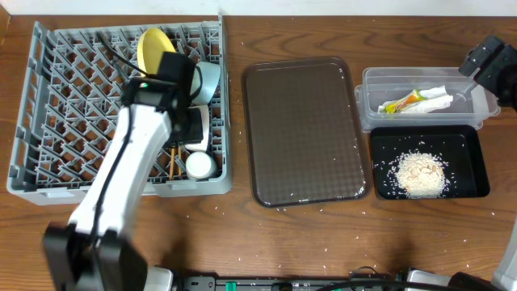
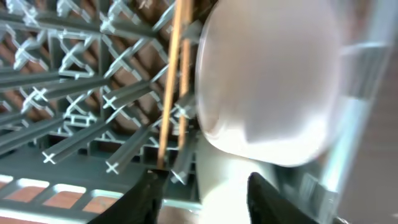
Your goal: Sort waste into correct bins and load items into the dishwasher
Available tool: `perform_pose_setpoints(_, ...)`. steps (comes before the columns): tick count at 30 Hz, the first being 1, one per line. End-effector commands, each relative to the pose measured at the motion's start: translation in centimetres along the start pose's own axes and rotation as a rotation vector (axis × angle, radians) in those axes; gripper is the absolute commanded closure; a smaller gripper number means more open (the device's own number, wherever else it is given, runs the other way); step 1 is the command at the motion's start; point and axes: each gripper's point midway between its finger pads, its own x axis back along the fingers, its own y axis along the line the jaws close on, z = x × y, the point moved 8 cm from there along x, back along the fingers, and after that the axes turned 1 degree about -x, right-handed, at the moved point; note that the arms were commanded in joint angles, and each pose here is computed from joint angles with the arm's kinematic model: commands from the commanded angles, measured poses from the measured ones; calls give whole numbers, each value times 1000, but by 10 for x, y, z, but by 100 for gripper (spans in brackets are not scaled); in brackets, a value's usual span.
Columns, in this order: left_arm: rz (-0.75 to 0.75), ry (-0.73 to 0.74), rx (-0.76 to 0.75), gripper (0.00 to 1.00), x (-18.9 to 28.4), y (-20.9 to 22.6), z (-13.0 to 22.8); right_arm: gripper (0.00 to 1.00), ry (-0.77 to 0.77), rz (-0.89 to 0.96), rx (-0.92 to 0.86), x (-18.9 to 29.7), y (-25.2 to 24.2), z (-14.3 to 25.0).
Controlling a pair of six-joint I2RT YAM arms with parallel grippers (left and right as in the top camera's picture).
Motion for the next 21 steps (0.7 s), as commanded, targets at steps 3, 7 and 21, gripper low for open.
perform_pose_setpoints(3, 220, -254, -15, 25, 97, -1, 29, 1, -11, 12, -8, 2, -1, -2)
perform_pose_setpoints(7, 308, -369, -13, 18, 137, 6, 56, 1, -11, 13, -7, 2, -1, -2)
perform_pose_setpoints(21, 273, -642, -49, 13, 193, 44, 125, 1, -11, 12, -8, 2, -1, -2)
